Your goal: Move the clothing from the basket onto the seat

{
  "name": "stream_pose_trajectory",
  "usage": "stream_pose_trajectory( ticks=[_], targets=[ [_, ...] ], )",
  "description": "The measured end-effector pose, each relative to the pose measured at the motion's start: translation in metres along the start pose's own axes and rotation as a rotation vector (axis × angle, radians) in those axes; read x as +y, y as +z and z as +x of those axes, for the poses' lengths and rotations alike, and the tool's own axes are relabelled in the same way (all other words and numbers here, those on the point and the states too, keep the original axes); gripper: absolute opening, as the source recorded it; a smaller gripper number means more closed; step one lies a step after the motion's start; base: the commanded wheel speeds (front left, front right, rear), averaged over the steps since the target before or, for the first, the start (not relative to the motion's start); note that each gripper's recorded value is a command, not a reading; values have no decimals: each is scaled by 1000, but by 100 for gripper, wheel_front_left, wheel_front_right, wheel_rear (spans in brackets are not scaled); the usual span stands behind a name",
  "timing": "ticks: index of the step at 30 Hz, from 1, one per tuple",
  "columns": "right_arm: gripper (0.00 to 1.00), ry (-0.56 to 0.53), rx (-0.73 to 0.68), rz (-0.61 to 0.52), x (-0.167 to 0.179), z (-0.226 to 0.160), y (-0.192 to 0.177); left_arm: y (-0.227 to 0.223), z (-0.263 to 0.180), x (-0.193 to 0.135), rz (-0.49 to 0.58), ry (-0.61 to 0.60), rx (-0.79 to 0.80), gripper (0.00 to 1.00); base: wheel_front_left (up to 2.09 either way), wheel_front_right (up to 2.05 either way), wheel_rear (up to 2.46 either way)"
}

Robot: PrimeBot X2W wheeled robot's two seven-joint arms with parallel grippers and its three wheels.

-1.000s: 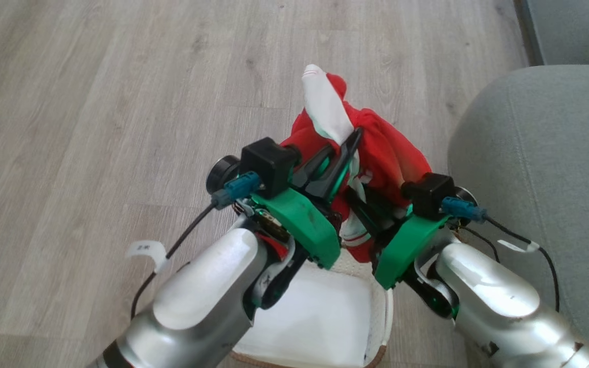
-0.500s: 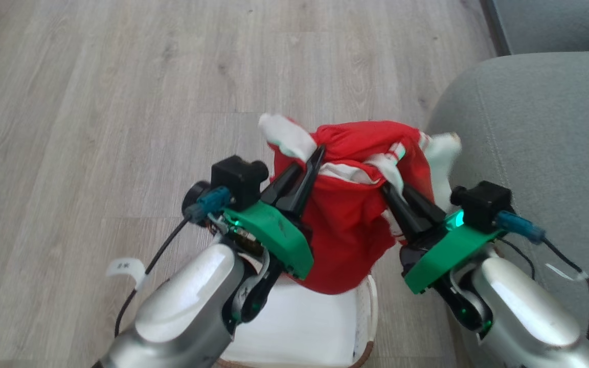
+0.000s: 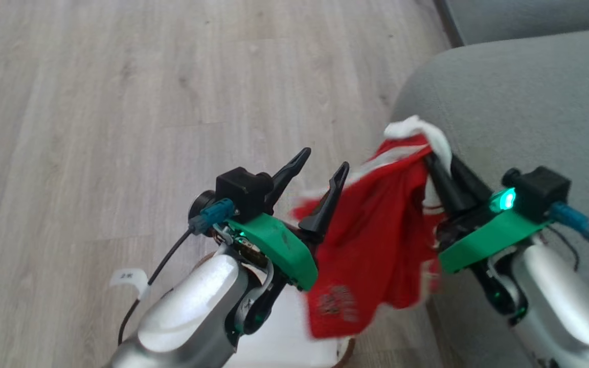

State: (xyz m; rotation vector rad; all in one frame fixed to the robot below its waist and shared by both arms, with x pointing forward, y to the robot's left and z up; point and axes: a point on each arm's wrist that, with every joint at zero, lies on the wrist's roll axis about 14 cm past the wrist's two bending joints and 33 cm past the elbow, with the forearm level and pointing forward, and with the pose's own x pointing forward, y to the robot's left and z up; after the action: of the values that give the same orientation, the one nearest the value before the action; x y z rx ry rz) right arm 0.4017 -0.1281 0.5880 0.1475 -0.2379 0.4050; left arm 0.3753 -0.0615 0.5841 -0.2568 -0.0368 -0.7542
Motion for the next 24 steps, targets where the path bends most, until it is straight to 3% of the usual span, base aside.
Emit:
stream_pose_trajectory(
  ticks=[15, 24],
  targets=[
    [0, -193, -196, -219, -73, -53, 98, -27, 25, -45, -11, -158, 38, 100, 0, 0, 0],
    [0, -295, -246, -295, -95, -90, 130, -42, 38, -67, -7, -234, 52, 100, 0, 0, 0]
  ],
)
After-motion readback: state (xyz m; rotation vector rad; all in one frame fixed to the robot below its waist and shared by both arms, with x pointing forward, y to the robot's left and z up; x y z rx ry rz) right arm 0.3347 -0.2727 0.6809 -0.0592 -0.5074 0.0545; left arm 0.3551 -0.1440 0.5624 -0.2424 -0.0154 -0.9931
